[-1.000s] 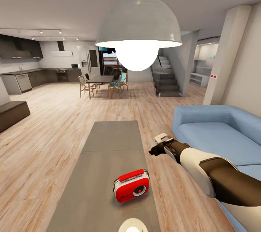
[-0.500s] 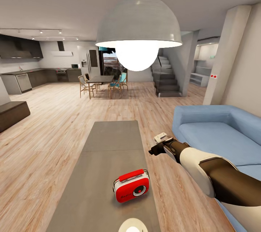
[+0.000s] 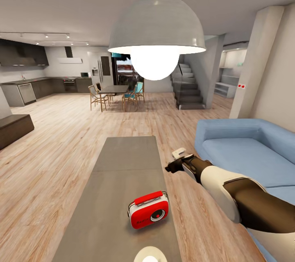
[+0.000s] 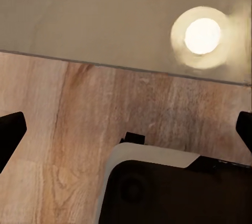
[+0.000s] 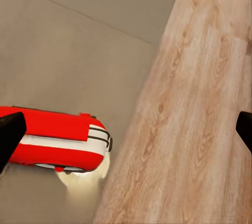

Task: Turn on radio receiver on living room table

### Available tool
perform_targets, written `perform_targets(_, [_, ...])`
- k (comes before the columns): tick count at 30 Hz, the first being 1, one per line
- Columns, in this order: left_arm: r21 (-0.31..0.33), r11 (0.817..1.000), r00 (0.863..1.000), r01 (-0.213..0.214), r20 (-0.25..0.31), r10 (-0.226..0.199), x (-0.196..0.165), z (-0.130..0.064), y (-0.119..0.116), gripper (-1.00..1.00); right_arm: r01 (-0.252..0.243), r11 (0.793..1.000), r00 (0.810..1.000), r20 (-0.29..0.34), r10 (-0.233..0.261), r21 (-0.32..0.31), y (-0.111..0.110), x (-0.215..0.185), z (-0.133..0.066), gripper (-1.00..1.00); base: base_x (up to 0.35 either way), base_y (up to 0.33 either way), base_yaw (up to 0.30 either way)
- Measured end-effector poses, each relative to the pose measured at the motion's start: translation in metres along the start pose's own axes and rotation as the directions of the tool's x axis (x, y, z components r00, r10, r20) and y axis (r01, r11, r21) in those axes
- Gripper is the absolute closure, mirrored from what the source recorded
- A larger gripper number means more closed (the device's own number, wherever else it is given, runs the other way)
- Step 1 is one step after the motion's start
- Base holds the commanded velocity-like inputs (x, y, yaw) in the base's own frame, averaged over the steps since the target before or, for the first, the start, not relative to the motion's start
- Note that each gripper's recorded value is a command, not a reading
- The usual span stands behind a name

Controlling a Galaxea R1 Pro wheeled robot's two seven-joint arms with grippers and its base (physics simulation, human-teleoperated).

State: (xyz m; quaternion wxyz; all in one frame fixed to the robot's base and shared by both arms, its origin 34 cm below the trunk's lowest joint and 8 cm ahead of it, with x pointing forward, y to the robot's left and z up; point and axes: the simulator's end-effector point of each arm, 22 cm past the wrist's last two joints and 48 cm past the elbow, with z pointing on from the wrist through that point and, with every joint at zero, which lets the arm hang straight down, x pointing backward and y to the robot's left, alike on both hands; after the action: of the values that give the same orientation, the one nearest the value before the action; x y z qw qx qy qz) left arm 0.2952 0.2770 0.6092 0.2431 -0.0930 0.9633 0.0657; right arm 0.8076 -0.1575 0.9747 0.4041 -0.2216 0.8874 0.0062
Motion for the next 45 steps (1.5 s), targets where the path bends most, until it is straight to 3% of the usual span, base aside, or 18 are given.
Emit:
perform_targets(5, [0.022, 1.0, 0.998, 0.019, 0.054, -0.02, -0.019, 0.001, -0.02, -1.0, -0.001, 1.0, 0.998, 0.068, 0.003, -0.028, 0.02, -0.028, -0.001, -1.0, 0.0, 0.0, 0.0])
perform_targets(12, [0.051, 0.998, 0.991, 0.041, 0.126, -0.047, -0.044, -0.001, -0.045, -1.0, 0.01, 1.0, 0.99, 0.142, -0.007, -0.026, 0.014, -0.052, -0.006, -1.0, 0.0, 0.0, 0.0])
perform_targets(18, [0.047, 0.998, 0.984, 0.046, 0.169, -0.053, -0.061, 0.001, -0.043, -1.0, 0.034, 0.999, 0.979, 0.204, -0.03, -0.019, 0.012, -0.073, -0.012, -1.0, 0.0, 0.0, 0.0])
perform_targets(25, [0.032, 0.998, 0.977, 0.051, 0.207, -0.057, -0.079, 0.003, -0.035, -1.0, 0.096, 0.995, 0.96, 0.265, -0.087, -0.023, 0.011, -0.094, -0.019, -1.0, 0.0, 0.0, 0.0])
perform_targets(30, [0.024, 0.998, 0.971, 0.052, 0.233, -0.056, -0.092, 0.005, -0.029, -1.0, 0.134, 0.99, 0.952, 0.28, -0.119, -0.033, 0.012, -0.094, -0.02, -1.0, 0.0, 0.0, 0.0])
perform_targets(31, [0.014, 0.998, 0.952, 0.056, 0.299, -0.057, -0.125, 0.006, -0.021, -1.0, 0.341, 0.936, 0.923, 0.222, -0.314, -0.091, 0.031, -0.073, -0.018, -1.0, 0.0, 0.0, 0.0])
perform_targets(33, [0.005, 0.999, 0.946, 0.054, 0.319, -0.053, -0.139, 0.008, -0.014, -1.0, 0.351, 0.932, 0.92, 0.216, -0.326, -0.092, 0.029, -0.071, -0.018, -1.0, 0.0, 0.0, 0.0])
perform_targets(41, [-0.031, 0.998, 0.955, 0.052, 0.293, -0.041, -0.159, 0.015, 0.007, -1.0, 0.369, 0.926, 0.917, 0.194, -0.349, -0.078, 0.015, -0.062, -0.017, -1.0, 0.0, 0.0, 0.0])
perform_targets(45, [-0.045, 0.998, 0.955, 0.049, 0.294, -0.033, -0.161, 0.016, 0.02, -1.0, 0.413, 0.901, 0.904, 0.178, -0.388, -0.132, 0.025, -0.052, -0.018, -1.0, 0.0, 0.0, 0.0])
